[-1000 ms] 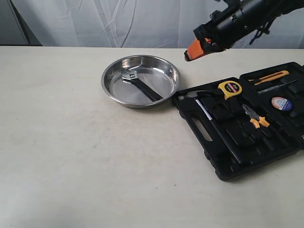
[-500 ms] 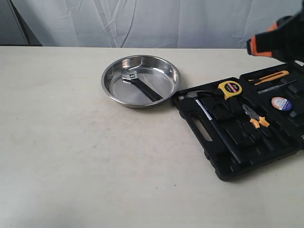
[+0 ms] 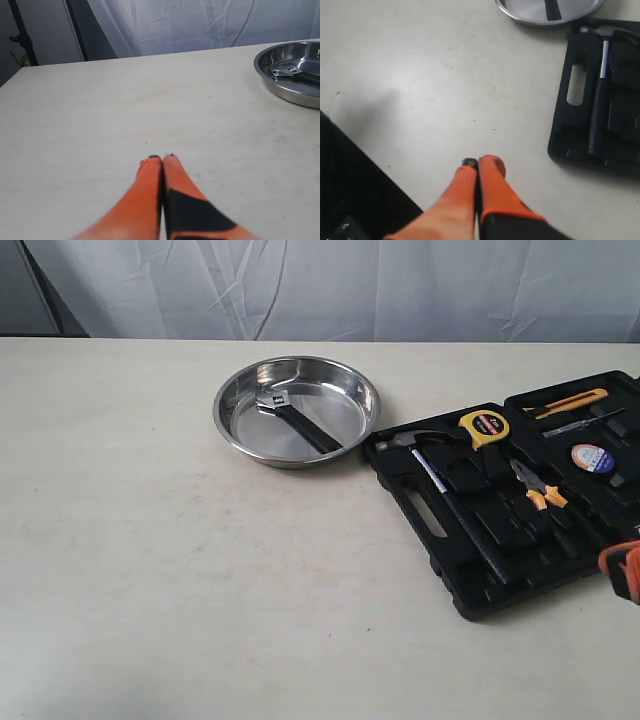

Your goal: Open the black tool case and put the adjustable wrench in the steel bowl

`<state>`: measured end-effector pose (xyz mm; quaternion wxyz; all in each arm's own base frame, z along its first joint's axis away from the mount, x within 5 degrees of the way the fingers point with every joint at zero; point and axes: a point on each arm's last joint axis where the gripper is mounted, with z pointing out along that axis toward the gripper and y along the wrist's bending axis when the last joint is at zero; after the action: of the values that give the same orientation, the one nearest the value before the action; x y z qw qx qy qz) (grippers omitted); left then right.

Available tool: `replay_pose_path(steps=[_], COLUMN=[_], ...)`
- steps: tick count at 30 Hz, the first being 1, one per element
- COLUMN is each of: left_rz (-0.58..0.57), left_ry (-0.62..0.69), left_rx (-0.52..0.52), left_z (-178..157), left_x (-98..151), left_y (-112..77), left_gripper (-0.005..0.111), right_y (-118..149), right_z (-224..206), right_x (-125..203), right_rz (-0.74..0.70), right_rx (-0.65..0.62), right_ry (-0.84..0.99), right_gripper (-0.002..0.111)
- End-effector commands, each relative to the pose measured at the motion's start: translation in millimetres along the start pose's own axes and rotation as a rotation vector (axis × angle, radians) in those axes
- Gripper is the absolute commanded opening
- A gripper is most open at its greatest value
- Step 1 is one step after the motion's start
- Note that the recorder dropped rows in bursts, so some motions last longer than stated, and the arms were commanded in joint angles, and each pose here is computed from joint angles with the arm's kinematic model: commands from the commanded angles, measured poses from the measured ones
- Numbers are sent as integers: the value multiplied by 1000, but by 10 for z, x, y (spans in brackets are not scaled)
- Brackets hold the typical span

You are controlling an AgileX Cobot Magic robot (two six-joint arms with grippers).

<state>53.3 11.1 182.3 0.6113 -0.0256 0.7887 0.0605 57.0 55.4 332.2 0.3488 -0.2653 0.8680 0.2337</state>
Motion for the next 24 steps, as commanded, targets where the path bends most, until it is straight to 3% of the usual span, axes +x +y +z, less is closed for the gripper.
replay_pose_path(steps=[1,4,11,24], left_rz=[0,0,0,0], left_ry=[-13,-13,-13,-13], left_rx=[-3,-3,-3,-3], left_z=[-5,-5,-5,-5], left_x=[-17,-17,-17,-17], left_y=[2,2,2,2], left_gripper=[0,0,0,0], right_y=[86,118,-189,-667], right_z=[-96,-146,-44,553], right_x=[57,0,-129,697], right_rz=[-28,-18,11,142], right_rx=[6,13,242,506], right_ry=[-58,-175,-492,-608], right_gripper=[-1,-1,-1,-1])
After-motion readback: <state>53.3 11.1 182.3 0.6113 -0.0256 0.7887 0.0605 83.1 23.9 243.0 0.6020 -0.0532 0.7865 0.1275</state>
